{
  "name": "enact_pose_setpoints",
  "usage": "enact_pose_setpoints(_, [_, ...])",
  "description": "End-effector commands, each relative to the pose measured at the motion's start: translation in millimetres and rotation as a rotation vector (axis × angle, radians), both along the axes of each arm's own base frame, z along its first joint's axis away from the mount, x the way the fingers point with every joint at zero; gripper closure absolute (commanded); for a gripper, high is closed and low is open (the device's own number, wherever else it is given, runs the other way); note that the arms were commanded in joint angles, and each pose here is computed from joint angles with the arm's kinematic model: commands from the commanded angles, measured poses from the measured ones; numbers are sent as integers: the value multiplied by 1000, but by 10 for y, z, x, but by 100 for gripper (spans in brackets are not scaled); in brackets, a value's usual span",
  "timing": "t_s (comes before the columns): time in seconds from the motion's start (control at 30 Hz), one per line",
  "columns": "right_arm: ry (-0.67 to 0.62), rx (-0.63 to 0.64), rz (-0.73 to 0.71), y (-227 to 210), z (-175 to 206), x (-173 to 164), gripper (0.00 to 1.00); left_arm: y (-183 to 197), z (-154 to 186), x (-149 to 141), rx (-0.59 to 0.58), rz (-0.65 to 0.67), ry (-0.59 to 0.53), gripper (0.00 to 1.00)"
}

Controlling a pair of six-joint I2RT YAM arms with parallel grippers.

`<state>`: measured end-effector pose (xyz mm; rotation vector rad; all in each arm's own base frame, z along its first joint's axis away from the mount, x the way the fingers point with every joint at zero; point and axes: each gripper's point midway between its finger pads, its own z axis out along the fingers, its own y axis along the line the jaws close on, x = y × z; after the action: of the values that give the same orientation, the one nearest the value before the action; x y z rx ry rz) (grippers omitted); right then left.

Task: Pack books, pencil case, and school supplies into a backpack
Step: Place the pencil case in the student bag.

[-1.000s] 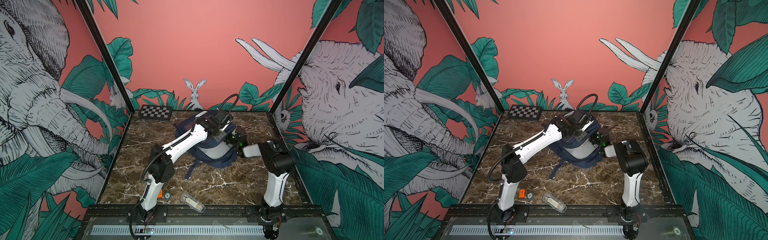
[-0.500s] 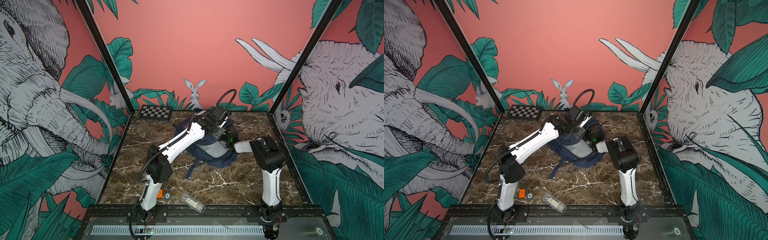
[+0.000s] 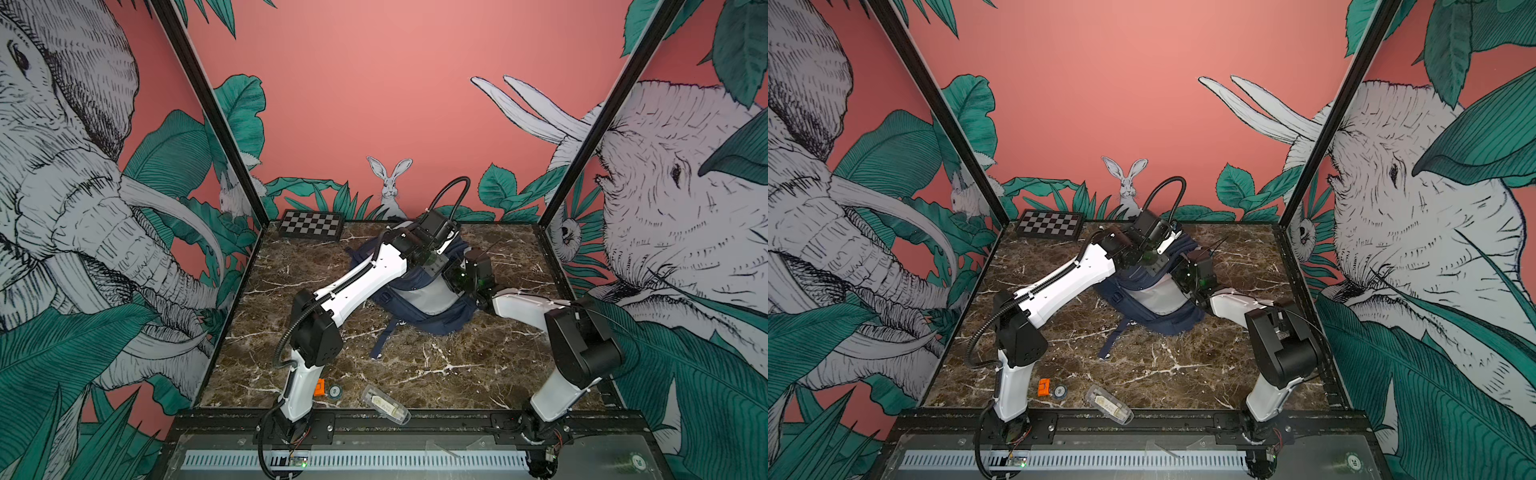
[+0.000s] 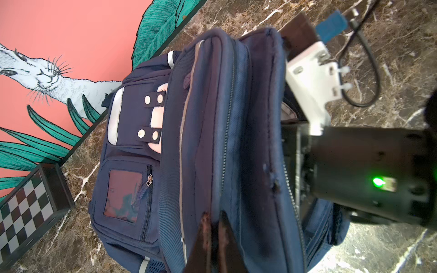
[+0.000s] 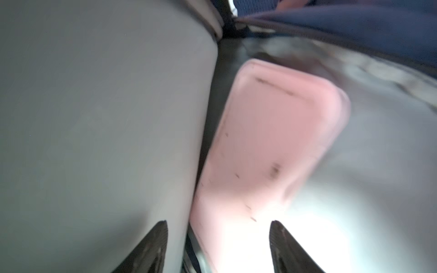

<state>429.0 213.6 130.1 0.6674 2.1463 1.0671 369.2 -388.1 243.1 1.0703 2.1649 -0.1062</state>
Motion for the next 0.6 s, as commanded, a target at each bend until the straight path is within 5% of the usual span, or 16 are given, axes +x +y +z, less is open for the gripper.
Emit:
enact_pose_setpoints(0.0, [42, -52, 14, -125, -229, -35, 40, 12, 547, -66, -129, -8, -79, 100])
enact_pose_setpoints(0.13, [70, 60, 63, 30, -346, 100, 53, 27, 551, -75, -135, -2, -81, 100])
enact_pose_setpoints(0.33, [64, 39, 100, 211, -375, 168, 67, 45, 547, -77, -129, -2, -81, 100])
enact_pose_setpoints(0.57, [36, 137, 103, 416, -343, 379, 71, 50, 485, -81, -121, 3, -69, 100])
